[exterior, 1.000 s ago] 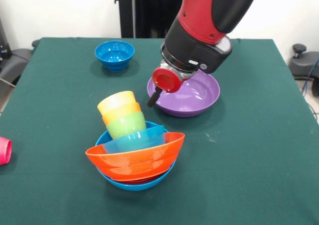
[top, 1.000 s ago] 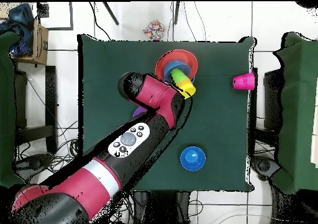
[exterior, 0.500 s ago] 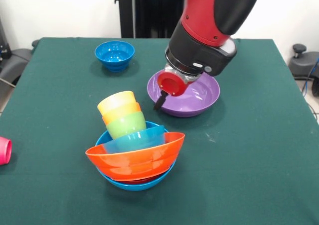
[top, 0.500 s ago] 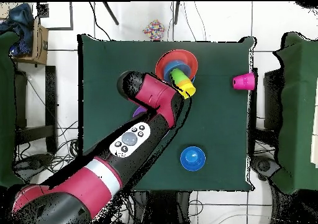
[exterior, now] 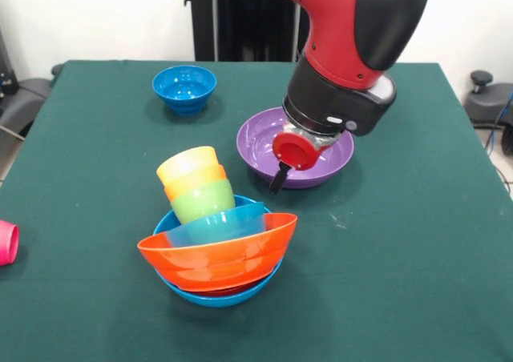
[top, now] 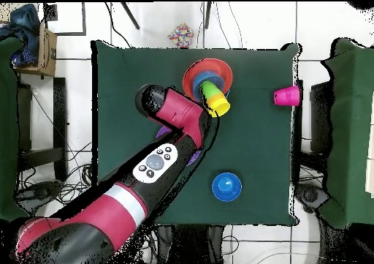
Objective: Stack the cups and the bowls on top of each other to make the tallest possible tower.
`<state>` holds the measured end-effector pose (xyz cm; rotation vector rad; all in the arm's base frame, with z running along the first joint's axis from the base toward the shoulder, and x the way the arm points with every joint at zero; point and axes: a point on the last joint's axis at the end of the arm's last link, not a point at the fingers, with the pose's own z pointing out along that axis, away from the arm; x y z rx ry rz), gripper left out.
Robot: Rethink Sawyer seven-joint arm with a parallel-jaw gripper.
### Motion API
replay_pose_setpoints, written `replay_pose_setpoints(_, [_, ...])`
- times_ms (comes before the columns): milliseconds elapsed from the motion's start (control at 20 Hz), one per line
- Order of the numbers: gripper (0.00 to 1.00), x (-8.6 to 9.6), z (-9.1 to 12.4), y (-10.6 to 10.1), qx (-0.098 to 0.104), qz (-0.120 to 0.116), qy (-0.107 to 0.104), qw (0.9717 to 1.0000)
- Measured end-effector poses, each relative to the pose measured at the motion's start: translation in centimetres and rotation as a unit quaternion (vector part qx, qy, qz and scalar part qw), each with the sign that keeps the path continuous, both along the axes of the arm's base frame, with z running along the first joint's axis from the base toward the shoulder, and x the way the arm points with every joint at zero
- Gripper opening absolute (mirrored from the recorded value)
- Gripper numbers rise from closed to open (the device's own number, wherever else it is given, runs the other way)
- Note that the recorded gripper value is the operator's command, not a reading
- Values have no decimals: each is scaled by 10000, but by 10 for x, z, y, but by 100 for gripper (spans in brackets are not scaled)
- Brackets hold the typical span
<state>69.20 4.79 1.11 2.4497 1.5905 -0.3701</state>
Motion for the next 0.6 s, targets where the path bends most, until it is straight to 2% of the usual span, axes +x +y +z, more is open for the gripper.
replay_pose_setpoints(400, [100, -4, -8, 1, 25, -2, 50, 10000])
replay_pose_setpoints(600, [100, -6, -14, -3, -81, 57, 48, 9999])
